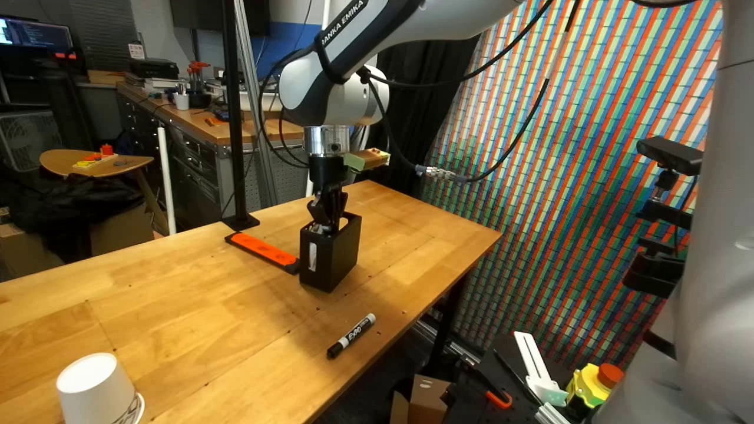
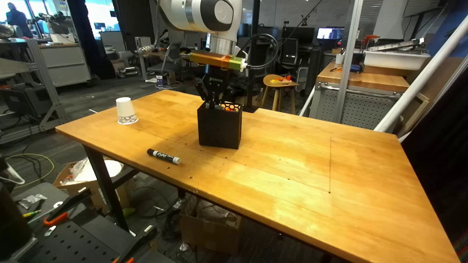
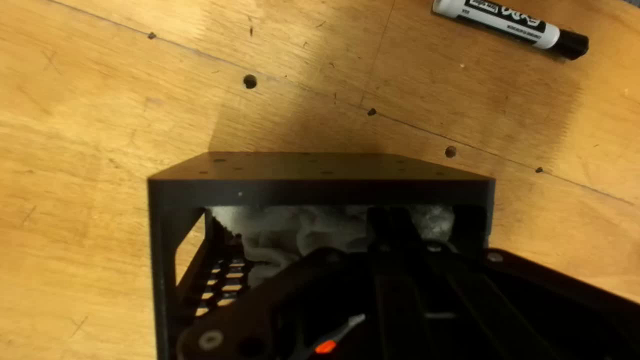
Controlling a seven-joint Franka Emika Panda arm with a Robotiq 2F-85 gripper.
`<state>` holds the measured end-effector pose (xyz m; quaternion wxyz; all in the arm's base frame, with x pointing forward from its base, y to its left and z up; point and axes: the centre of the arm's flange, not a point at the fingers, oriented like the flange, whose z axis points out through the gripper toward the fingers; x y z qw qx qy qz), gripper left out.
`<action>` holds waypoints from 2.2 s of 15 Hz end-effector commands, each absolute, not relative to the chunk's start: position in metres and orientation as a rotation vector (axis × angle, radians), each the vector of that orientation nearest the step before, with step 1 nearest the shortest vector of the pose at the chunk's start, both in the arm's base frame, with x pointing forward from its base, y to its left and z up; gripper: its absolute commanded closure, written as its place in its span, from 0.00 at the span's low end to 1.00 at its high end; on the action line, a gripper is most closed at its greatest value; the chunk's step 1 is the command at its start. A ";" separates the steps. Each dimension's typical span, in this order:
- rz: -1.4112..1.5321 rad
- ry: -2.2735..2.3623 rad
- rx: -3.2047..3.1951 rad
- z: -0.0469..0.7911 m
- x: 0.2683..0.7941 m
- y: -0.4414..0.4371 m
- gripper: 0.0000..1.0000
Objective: Put the towel in the black box
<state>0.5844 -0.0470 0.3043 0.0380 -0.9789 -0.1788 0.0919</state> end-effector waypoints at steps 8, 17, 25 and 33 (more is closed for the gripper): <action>0.321 -0.482 -2.892 0.246 0.606 -0.051 0.97; 0.304 -0.397 -2.861 0.258 0.602 -0.075 0.97; 0.196 -0.383 -2.924 0.326 0.609 -0.085 0.51; 0.191 -0.385 -2.923 0.316 0.609 -0.085 0.51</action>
